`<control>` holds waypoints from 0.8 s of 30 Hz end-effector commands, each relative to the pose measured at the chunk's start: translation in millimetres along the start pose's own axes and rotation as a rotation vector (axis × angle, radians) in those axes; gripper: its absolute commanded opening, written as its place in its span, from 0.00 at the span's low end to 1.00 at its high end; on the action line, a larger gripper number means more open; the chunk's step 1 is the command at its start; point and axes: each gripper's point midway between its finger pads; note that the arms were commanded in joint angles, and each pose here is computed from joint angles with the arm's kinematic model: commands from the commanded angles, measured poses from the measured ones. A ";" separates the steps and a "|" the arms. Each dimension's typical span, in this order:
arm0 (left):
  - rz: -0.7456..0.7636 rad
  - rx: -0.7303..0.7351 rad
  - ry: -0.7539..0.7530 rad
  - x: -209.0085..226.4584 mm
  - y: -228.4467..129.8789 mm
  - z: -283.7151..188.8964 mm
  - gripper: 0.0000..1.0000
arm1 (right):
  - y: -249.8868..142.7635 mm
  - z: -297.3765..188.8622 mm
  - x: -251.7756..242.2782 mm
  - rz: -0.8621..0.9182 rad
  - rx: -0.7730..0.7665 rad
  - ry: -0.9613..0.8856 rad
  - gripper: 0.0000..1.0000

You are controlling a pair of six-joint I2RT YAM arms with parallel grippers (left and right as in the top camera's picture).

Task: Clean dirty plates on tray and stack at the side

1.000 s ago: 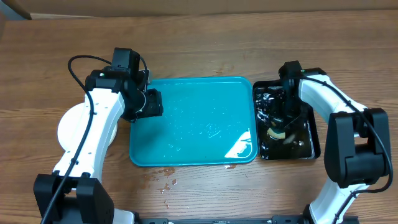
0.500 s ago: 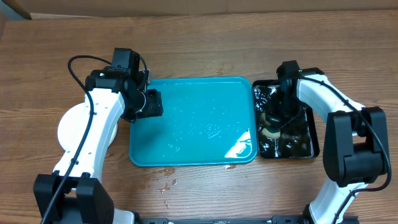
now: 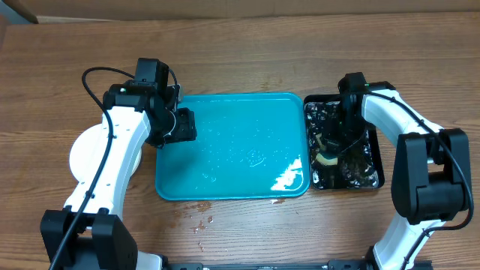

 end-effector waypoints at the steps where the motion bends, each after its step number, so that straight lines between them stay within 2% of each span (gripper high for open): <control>1: 0.031 -0.021 -0.006 -3.4 0.4 -7.3 0.61 | 5.3 7.2 -15.8 0.045 -0.023 -0.081 0.05; 5: 0.031 -0.021 -0.006 -3.4 0.4 -7.3 0.62 | 8.1 -1.0 -12.4 0.038 -0.055 -0.067 0.13; 6: 0.031 -0.021 -0.006 -3.3 0.4 -7.3 0.62 | 9.4 -4.8 -11.3 0.036 -0.070 -0.062 0.18; 9: 0.031 -0.020 -0.006 -3.3 0.3 -7.2 0.62 | 14.0 -21.9 -8.2 0.028 -0.131 -0.044 0.44; 11: 0.031 -0.021 -0.006 -3.4 0.4 -7.3 0.62 | 16.7 -37.2 -5.1 0.021 -0.182 -0.023 0.54; 18: 0.031 -0.020 -0.006 -3.4 0.4 -7.2 0.62 | 15.2 -90.0 4.8 -0.060 -0.332 0.047 0.56; 24: 0.030 -0.023 0.029 2.9 0.9 -7.4 0.65 | 8.6 -123.3 18.1 -0.201 -0.433 0.096 0.52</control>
Point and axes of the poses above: each gripper's point midway between its finger pads, its own z axis out along the fingers, its own x axis along the line the jaws close on, y = z × x, and after that the axes turned 7 degrees about z, right-handed
